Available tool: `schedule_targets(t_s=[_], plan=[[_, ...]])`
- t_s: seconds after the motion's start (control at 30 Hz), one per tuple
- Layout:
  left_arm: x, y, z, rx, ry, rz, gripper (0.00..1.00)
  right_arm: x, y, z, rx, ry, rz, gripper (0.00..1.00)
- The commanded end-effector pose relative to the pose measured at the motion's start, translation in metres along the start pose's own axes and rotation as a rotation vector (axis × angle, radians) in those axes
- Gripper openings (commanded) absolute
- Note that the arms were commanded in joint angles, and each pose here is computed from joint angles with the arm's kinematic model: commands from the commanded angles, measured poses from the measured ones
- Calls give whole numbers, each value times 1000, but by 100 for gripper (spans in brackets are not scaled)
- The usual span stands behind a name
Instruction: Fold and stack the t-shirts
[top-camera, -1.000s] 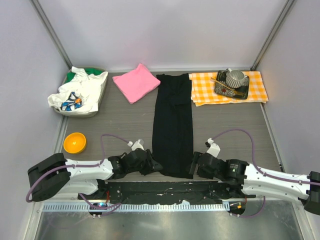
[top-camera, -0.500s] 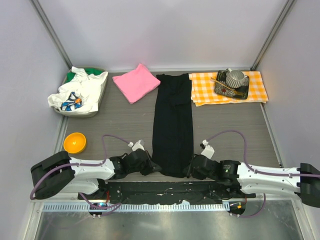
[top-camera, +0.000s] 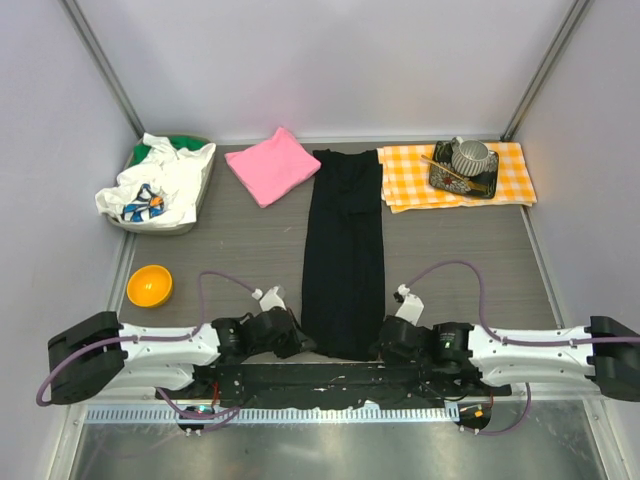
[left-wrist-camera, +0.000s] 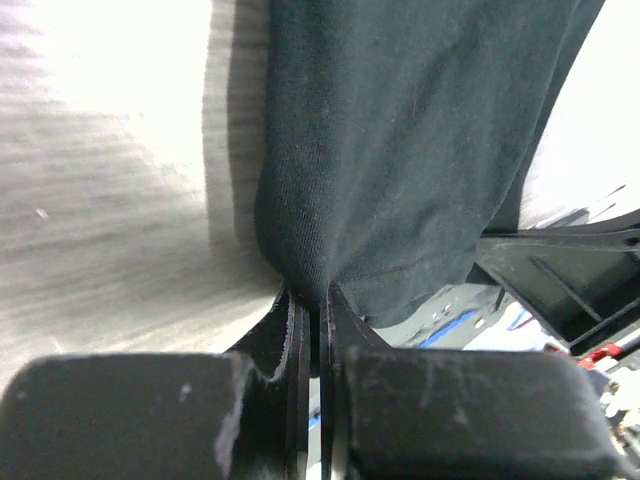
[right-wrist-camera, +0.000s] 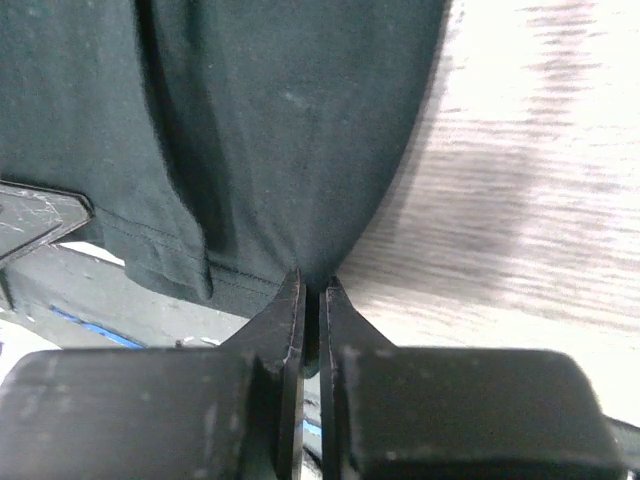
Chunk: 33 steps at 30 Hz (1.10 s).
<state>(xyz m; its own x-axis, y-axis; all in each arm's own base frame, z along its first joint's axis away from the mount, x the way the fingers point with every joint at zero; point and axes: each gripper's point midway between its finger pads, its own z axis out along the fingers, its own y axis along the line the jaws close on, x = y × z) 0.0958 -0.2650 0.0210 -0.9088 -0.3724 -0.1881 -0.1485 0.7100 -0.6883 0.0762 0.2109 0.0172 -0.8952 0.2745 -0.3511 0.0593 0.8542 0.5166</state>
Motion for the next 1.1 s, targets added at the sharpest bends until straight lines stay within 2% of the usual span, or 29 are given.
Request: schedule_targets(t_s=[0.0,0.07,0.23,0.4,0.5,0.67,0.73,0.93,1.07], plan=[[15,38,-8,-178,4,106,0,-4,7,-13,46,-49,-102,1],[23,23,-11,-145,4,120,0,1,23,-21,25,-56,-143,1],[19,-8,-26,-113,-24,159,0,-20,51,-42,26,-183,-231,1],[-23,-57,-65,-75,-181,244,0,-54,82,-61,5,-331,-306,1],[-48,-72,-78,-75,-234,274,0,-75,92,-67,16,-435,-334,1],[-80,-80,-74,-81,-274,266,0,-114,98,-70,66,-535,-371,1],[-94,-84,-73,-86,-292,269,0,-135,98,-67,73,-571,-338,1],[-128,-87,-54,-94,-302,246,0,-182,92,-60,114,-610,-341,1],[-147,-106,-40,-50,-315,252,0,-208,80,-50,150,-613,-316,1]])
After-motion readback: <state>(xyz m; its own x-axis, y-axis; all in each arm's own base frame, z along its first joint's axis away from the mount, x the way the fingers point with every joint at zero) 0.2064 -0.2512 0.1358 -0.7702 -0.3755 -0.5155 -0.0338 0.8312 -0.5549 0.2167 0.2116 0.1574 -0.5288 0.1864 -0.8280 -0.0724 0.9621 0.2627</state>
